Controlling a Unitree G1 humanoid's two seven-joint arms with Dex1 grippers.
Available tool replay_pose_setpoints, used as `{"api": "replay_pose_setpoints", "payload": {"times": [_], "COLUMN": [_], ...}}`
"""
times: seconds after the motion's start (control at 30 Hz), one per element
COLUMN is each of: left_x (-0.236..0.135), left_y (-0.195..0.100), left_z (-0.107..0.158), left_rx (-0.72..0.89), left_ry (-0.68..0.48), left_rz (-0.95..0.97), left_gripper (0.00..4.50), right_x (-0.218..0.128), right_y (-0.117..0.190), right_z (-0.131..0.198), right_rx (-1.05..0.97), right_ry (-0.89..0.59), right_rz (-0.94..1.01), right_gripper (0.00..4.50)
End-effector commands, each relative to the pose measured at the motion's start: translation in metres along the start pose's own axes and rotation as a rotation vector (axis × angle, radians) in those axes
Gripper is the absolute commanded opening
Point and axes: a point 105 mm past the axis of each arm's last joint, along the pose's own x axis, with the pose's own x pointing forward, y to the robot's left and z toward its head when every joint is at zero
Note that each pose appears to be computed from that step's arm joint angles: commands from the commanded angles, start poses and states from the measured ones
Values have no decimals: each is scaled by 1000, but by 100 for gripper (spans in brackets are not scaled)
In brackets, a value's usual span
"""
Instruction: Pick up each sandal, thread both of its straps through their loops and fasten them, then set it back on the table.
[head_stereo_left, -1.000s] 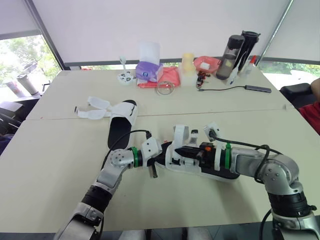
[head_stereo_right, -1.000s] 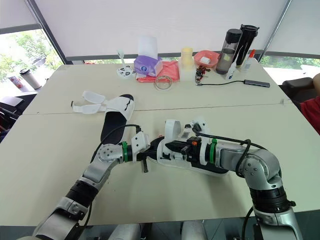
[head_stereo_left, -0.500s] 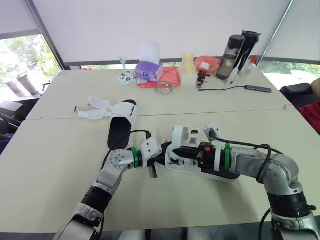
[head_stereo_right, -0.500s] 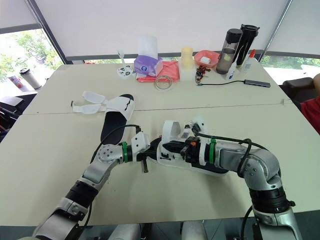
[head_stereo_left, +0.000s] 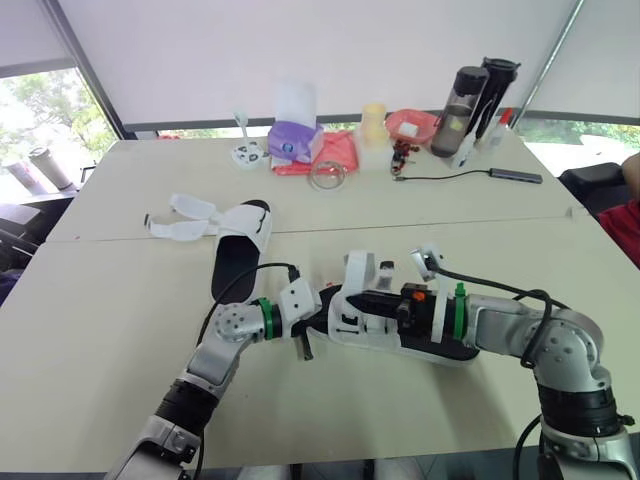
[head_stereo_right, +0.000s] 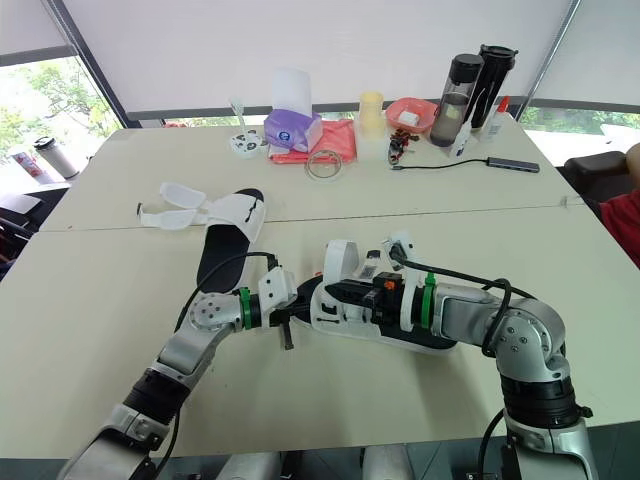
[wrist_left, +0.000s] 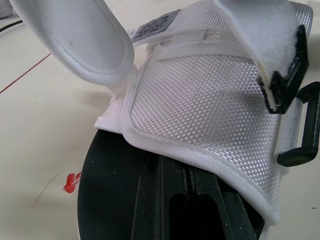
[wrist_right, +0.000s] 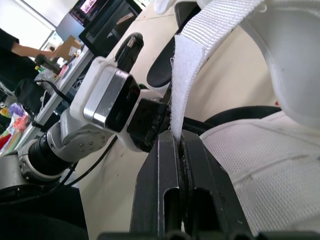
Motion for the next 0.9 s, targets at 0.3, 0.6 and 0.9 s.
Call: {"api": "replay_pose_setpoints", "payload": {"times": [0.3, 0.6, 0.9], "left_x": [-4, -6, -5], "left_y": [-26, -25, -24], "left_z": [-39, -39, -39], "left_rx": [-96, -96, -94], "left_ry": [140, 144, 144], "left_rz": [-65, -62, -56], "left_gripper": [0, 0, 0], "right_x": [7, 5, 0], "right_y": [8, 3, -16], "right_z": [-9, -21, -23], "right_rx": [-26, -58, -212], "right_ry": [12, 75, 132], "right_rz": [23, -3, -95], "right_gripper": [5, 5, 5]}}
